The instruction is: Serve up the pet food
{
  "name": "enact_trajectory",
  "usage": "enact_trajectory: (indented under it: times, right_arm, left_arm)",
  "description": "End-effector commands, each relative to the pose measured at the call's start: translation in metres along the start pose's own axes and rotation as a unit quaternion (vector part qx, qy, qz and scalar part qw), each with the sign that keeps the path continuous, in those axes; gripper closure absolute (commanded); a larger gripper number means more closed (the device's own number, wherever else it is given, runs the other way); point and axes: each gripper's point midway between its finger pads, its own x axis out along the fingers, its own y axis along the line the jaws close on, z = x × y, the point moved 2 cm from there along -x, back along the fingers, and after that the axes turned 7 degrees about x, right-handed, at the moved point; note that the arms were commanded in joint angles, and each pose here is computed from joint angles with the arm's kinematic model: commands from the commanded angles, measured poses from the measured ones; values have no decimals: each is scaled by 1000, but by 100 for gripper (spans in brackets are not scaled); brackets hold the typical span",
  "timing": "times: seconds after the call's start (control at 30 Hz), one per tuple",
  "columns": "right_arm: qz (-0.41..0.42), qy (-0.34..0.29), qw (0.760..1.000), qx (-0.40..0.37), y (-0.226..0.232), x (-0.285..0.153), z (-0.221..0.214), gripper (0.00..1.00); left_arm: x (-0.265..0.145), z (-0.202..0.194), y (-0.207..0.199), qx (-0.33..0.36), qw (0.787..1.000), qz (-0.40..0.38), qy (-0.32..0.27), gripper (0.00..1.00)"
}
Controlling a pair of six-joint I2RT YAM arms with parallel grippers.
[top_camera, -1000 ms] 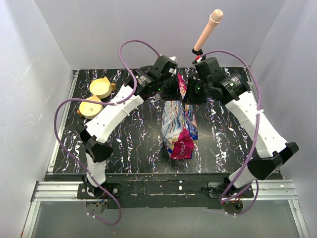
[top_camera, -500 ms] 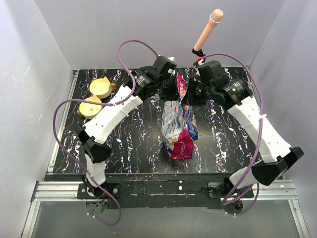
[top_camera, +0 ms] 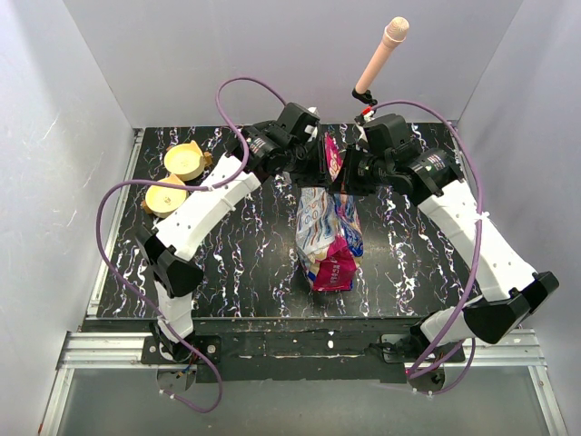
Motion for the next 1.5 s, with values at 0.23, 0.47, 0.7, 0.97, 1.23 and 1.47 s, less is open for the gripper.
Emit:
enact_trajectory:
  times: [0.23,0.47,0.7,0.97,1.23,1.47]
  right_arm:
    - [-29,20,999,-7,-13,-7,-11,99]
    - [-28,16,999,-12,-13,-10,-10,99]
    - [-21,22,999,-17,-10,-8,-11,99]
    - [-14,22,999,-21,-7,-9,-9,99]
    - [-13,23,999,-25,-5,-9,-7,99]
    - [-12,22,999,-26,-4,-10,-7,99]
  left_arm:
    - [-25,3,-8,2,999,-28,-14,83]
    - [-36,6,-2,-3,999,-22,-31,58]
    - [-45,20,1,-15,998,-24,-61,39]
    - [-33,27,10,-31,998,-14,-55,57]
    - [-23,25,7,-34,998,-25,-43,68]
    - [-19,20,7,-36,998,-34,-35,62]
